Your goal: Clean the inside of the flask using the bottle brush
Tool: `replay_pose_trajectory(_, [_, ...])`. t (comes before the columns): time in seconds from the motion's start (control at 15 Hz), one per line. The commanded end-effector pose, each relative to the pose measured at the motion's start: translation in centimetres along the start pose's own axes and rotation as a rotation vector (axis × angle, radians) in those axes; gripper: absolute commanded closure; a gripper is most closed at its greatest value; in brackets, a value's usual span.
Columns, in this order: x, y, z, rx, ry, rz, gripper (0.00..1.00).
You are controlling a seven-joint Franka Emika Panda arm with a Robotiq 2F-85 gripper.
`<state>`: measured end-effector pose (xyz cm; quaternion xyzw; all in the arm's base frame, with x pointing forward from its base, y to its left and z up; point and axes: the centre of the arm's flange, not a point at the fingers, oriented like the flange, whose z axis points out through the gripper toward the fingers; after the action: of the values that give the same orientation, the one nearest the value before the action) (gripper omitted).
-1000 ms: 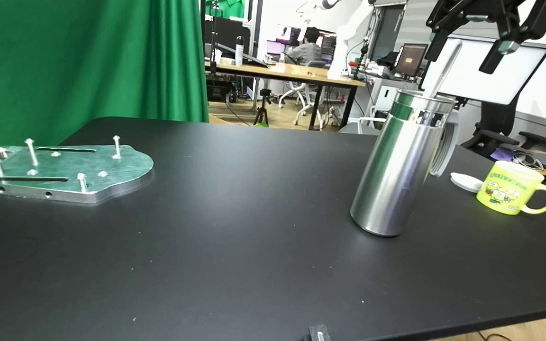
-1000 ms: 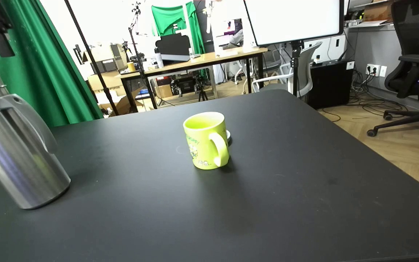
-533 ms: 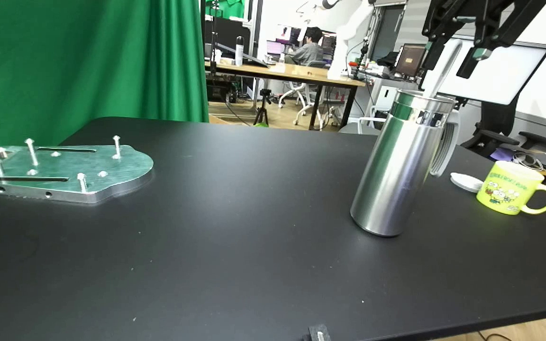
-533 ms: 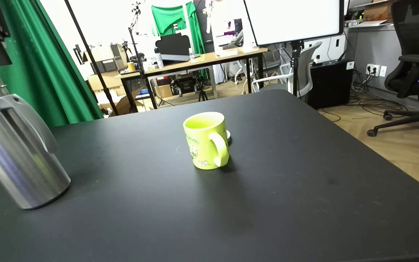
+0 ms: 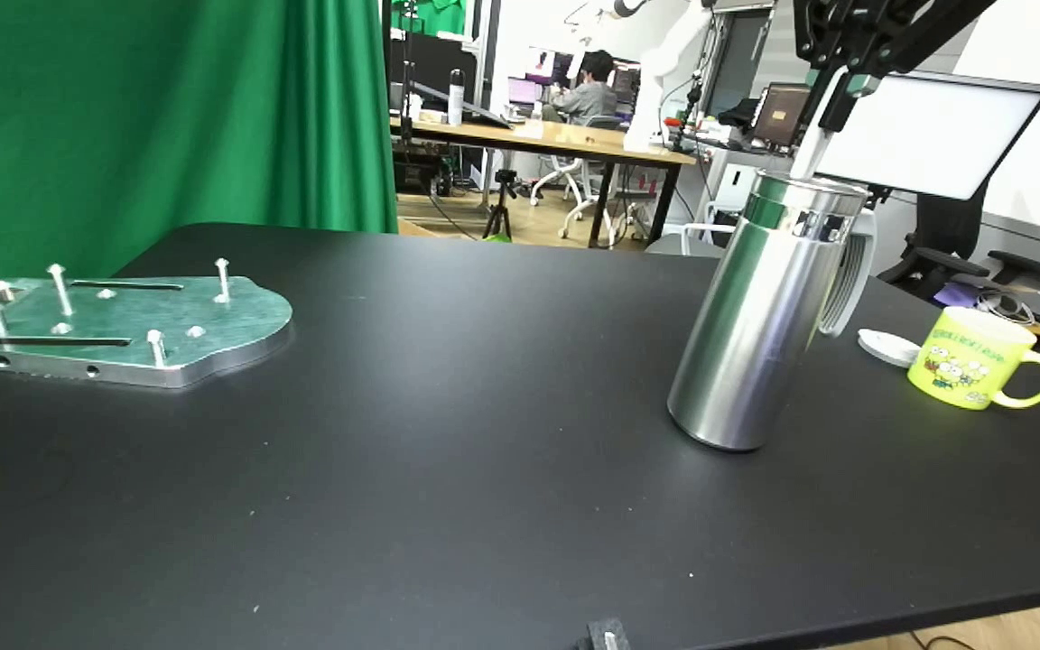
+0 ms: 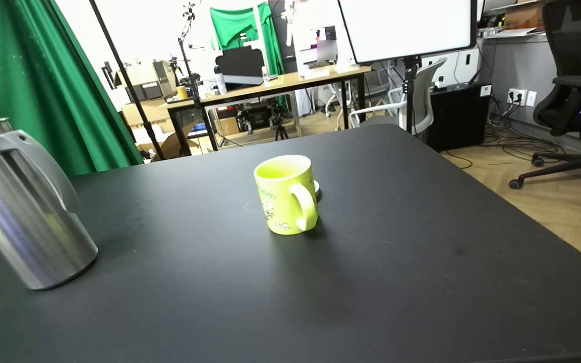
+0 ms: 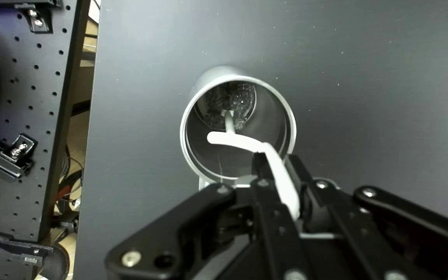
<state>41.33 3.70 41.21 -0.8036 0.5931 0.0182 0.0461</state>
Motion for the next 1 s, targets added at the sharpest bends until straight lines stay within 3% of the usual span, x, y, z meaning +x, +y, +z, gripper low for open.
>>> replay_pose_trajectory(0.0, [-3.0,0.5,-3.4,-0.021,0.023,-0.061,0.96])
replay_pose_trajectory(0.47, [-9.5,3.2,-9.6,-0.019,0.090,-0.220,0.96])
replay_pose_trajectory(0.67, [-9.4,3.9,-10.5,0.014,0.128,-0.227,0.96])
replay_pose_trajectory(0.93, [-6.6,3.3,-9.4,0.081,0.177,-0.218,0.96])
